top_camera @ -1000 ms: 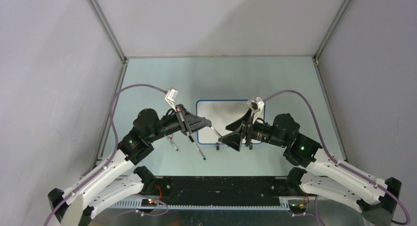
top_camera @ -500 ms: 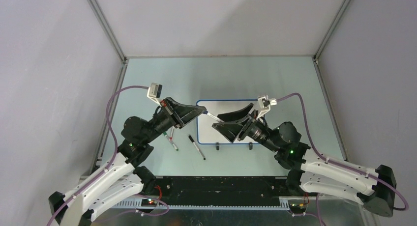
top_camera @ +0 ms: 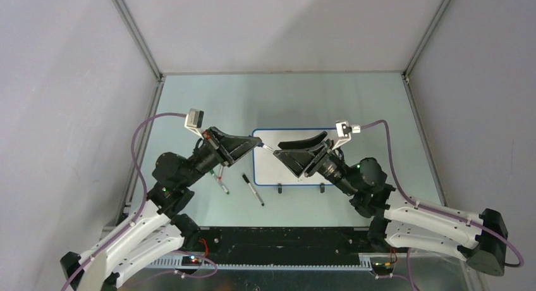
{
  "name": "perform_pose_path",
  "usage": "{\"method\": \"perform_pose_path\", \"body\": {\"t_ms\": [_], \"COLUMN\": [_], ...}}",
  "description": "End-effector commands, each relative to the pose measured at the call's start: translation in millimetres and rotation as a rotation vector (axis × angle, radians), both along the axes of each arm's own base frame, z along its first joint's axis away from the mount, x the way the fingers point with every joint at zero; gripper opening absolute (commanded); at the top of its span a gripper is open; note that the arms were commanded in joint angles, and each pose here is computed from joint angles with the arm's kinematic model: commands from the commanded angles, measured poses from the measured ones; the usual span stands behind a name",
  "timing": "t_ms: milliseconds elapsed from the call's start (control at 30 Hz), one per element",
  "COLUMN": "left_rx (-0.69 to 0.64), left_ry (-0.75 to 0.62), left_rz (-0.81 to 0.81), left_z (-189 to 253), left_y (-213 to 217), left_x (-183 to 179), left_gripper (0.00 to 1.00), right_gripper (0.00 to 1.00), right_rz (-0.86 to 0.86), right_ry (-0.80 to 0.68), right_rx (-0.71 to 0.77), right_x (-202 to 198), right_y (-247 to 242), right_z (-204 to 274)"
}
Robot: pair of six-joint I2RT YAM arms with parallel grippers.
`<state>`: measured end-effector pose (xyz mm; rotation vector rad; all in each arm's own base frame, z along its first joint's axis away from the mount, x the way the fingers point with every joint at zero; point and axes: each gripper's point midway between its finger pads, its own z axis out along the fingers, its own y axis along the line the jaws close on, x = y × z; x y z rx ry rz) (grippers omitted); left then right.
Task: Write a sentence on the whiteboard
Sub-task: Open the pen cap from the whiteboard marker.
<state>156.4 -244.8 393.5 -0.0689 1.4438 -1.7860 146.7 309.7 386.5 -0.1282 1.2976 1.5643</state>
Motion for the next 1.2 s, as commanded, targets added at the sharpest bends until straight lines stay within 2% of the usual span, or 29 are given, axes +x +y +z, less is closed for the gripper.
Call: {"method": "perform_pose_path", "body": {"t_ms": [0, 400, 567, 667, 800, 867, 967, 1167], "left_rx": [0.050, 0.057, 0.063, 0.071, 0.071, 0.074, 0.086, 0.086], "left_ry": [-0.034, -0.035, -0.033, -0.018, -0.016, -0.016, -0.013, 0.000], "left_rz": [0.050, 0.043, 0.044, 0.051, 0.053, 0.054, 0.059, 0.052], "left_z": [1.9, -2.1, -4.0, -8.7, -9.2, -8.4, -9.1, -13.7], "left_y": [4.1, 2.2, 2.2, 2.4, 3.2, 3.9, 4.4, 1.7], "left_x": [4.4, 4.7, 4.9, 6.8, 6.1, 5.6, 5.9, 8.2], "left_gripper": [0.00, 0.00, 0.00, 0.00, 0.00, 0.00, 0.00, 0.00], "right_gripper": [0.65, 0.45, 0.32, 0.33, 0.51, 0.53, 0.51, 0.37], "right_rz": [0.006, 0.092, 0.105, 0.110, 0.118, 0.118, 0.117, 0.116], "right_ry": [0.039, 0.068, 0.065, 0.058, 0.047, 0.045, 0.038, 0.037], "right_rx": [0.000, -0.002, 0.012, 0.020, 0.031, 0.034, 0.040, 0.045], "right_x": [1.1, -5.0, -6.6, -8.2, -10.8, -11.7, -13.3, -14.2], "right_y": [3.3, 21.7, 23.1, 22.5, 20.7, 19.0, 15.4, 13.0], "right_z": [15.4, 13.9, 16.8, 19.5, 23.6, 25.2, 28.7, 30.7]}}
